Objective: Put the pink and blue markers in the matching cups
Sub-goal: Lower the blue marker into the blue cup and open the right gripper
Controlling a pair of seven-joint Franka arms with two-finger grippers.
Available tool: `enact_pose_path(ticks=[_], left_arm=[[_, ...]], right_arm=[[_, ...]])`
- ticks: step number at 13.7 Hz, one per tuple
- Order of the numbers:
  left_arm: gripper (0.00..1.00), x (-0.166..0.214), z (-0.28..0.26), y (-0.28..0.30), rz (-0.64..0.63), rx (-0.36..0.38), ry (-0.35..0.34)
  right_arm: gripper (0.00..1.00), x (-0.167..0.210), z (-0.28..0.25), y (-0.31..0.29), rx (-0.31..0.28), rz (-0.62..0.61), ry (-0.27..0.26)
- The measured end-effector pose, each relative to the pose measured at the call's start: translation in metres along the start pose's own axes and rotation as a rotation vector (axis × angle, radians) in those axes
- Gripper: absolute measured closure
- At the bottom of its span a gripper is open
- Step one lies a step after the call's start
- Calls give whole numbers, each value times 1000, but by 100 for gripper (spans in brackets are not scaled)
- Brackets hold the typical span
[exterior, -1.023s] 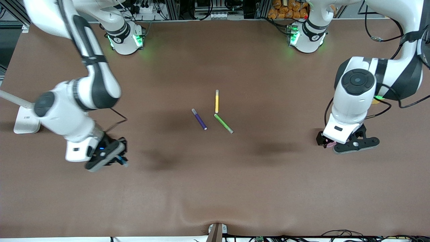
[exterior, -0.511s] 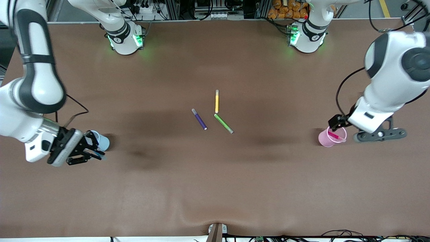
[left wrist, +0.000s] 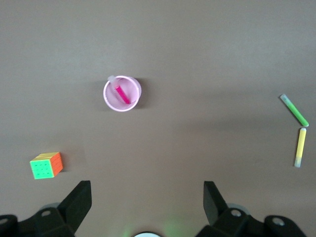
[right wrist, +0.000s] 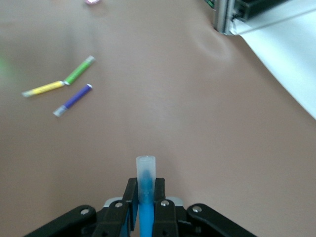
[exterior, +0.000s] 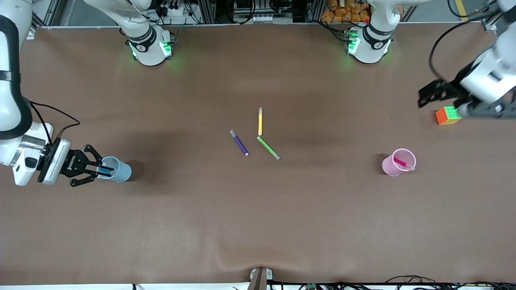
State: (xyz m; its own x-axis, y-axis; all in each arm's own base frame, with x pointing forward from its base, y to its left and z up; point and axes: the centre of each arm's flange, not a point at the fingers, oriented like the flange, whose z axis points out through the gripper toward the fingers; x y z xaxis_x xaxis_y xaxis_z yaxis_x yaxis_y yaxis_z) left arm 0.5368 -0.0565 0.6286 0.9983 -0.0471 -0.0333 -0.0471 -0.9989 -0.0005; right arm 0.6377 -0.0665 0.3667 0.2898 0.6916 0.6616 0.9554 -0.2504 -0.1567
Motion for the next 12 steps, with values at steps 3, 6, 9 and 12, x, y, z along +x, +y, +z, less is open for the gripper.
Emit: enact_pose_path(ticks=[3, 6, 9, 12], left_arm=[[0, -9, -12, -3, 3, 1, 13], [0, -6, -4, -2, 3, 1, 1], [0, -4, -1, -1, 5, 1, -1], [0, -4, -2, -1, 7, -2, 0]], right_arm=[[84, -21, 7, -9, 62, 13, 40], [84, -44, 2, -11, 91, 15, 63], [84, -65, 4, -9, 102, 20, 75], [84, -78, 8, -6, 99, 15, 86]])
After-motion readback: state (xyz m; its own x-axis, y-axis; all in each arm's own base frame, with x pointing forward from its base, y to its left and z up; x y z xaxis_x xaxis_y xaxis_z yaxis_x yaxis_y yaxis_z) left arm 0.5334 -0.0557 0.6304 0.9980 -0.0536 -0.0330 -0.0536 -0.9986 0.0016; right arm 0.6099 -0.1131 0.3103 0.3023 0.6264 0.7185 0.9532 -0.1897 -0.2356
